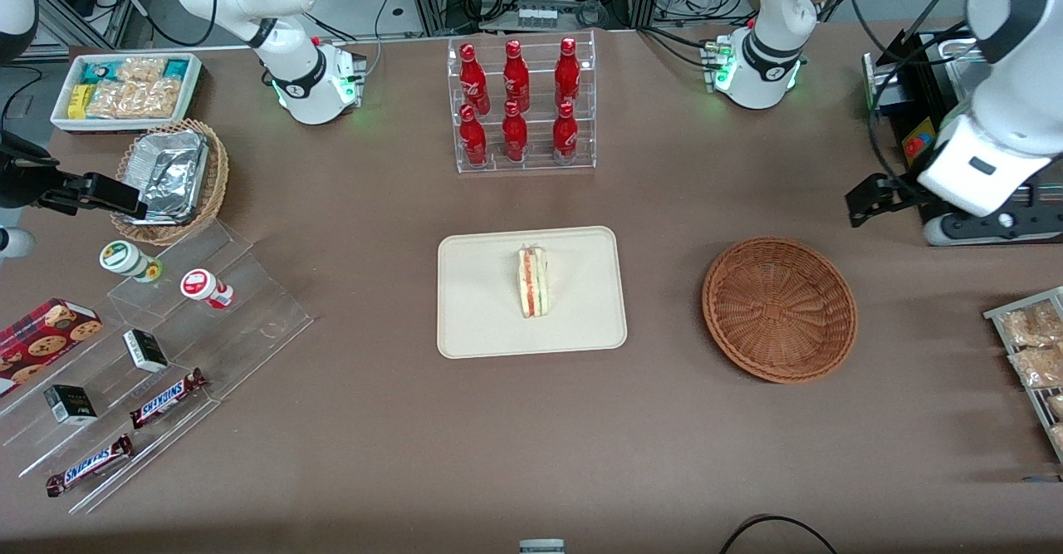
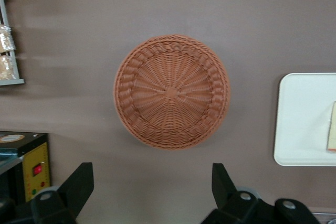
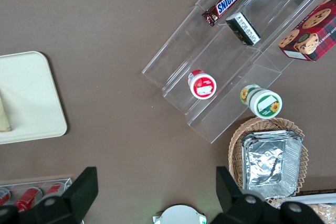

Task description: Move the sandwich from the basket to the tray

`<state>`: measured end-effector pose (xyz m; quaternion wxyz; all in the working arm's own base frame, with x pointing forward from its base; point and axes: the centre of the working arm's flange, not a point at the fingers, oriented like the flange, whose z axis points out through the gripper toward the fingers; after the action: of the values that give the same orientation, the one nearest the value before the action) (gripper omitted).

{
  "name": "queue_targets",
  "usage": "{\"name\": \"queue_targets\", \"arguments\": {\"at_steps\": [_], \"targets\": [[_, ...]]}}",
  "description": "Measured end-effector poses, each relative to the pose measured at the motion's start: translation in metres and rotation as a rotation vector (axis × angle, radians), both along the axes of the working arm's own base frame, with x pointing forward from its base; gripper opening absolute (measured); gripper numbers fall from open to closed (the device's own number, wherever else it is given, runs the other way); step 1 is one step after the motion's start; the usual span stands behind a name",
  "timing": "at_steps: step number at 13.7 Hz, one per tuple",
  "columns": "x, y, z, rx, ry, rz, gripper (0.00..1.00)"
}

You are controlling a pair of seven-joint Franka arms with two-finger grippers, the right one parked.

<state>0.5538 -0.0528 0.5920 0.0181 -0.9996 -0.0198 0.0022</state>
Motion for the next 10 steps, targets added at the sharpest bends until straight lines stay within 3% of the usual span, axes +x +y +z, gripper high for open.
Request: {"name": "queue_targets", "arguments": {"at_steps": [10], "targets": [[0.0, 0.015, 0.008, -0.001, -0.018, -0.026, 1.0]]}}
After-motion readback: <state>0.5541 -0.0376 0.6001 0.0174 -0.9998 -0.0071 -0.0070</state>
